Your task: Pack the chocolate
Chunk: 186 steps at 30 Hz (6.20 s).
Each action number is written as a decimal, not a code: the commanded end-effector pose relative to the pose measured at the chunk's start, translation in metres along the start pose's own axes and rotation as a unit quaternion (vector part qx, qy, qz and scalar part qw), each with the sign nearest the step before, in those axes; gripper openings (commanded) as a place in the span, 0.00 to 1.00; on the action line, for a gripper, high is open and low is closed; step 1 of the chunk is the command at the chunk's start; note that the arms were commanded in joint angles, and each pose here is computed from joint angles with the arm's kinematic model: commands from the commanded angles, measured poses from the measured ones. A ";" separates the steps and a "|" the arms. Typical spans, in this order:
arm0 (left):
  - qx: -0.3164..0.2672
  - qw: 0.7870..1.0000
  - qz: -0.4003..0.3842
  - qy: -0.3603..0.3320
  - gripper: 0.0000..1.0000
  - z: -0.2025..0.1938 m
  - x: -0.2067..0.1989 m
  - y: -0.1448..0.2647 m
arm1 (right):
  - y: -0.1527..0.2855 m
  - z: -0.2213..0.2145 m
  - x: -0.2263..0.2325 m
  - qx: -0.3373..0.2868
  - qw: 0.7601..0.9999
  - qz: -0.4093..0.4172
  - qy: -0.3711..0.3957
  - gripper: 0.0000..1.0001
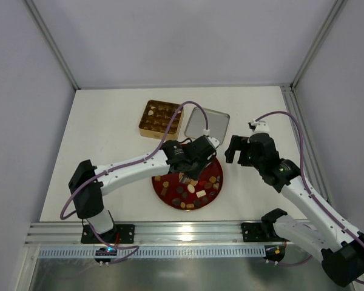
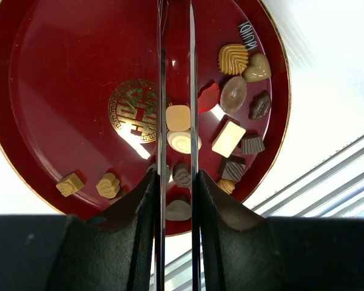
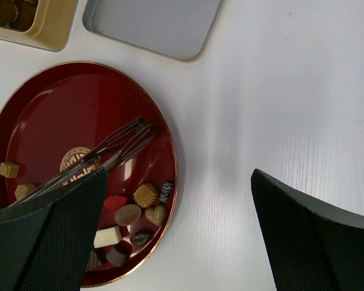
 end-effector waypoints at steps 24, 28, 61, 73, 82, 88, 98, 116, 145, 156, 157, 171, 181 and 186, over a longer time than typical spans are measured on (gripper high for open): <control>-0.123 0.981 0.067 0.131 0.28 0.054 0.121 0.072 | 0.005 0.012 0.003 -0.025 1.000 0.011 -0.005 1.00; -0.136 0.971 0.107 0.163 0.28 0.070 0.161 0.072 | 0.005 0.014 0.003 -0.025 1.000 0.012 -0.003 1.00; -0.115 0.962 0.151 0.197 0.28 0.131 0.235 0.020 | 0.008 0.013 0.002 -0.021 1.000 0.009 -0.004 1.00; -0.100 0.963 0.156 0.197 0.30 0.124 0.237 0.013 | 0.006 0.011 0.002 -0.019 1.000 0.010 -0.005 1.00; -0.094 0.963 0.160 0.197 0.32 0.120 0.238 0.011 | 0.005 0.010 0.002 -0.017 1.000 0.009 -0.006 1.00; -0.094 0.962 0.160 0.198 0.32 0.120 0.238 0.012 | 0.005 0.010 0.002 -0.018 1.000 0.010 -0.006 1.00; -0.087 0.963 0.159 0.200 0.32 0.114 0.238 0.009 | 0.005 0.009 0.003 -0.017 1.000 0.012 -0.007 1.00; -0.129 0.957 0.163 0.203 0.34 0.126 0.238 0.033 | 0.007 0.011 0.002 -0.021 1.000 0.009 -0.005 1.00; -0.121 0.849 0.274 0.435 0.42 0.036 0.427 -0.005 | 0.016 0.017 0.022 -0.045 0.995 0.086 -0.008 1.00; -0.026 0.850 0.278 0.447 0.68 -0.004 0.424 -0.047 | 0.019 0.007 0.020 -0.043 0.995 0.088 -0.016 1.00; -0.020 0.849 0.279 0.448 0.70 -0.007 0.424 -0.050 | 0.018 0.006 0.019 -0.042 0.995 0.087 -0.018 1.00; -0.038 0.854 0.276 0.439 0.82 0.009 0.421 -0.023 | 0.014 0.013 0.020 -0.033 0.996 0.077 -0.018 1.00; -0.111 0.860 0.258 0.427 0.86 0.044 0.404 0.047 | -0.005 0.050 0.022 -0.021 0.998 0.038 -0.035 1.00; -0.162 0.868 0.199 0.424 0.84 0.064 0.374 0.074 | -0.046 0.066 0.019 0.018 1.000 -0.004 -0.024 0.99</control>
Point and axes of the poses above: each gripper's point midway between its finger pads, its own y axis back along the fingers, its own x axis along the line the jaws close on, z = x × y, the point moved 4 cm from there along y, back along the fingers, and after that the axes turned 13 degrees about y, right-handed, at the moved point
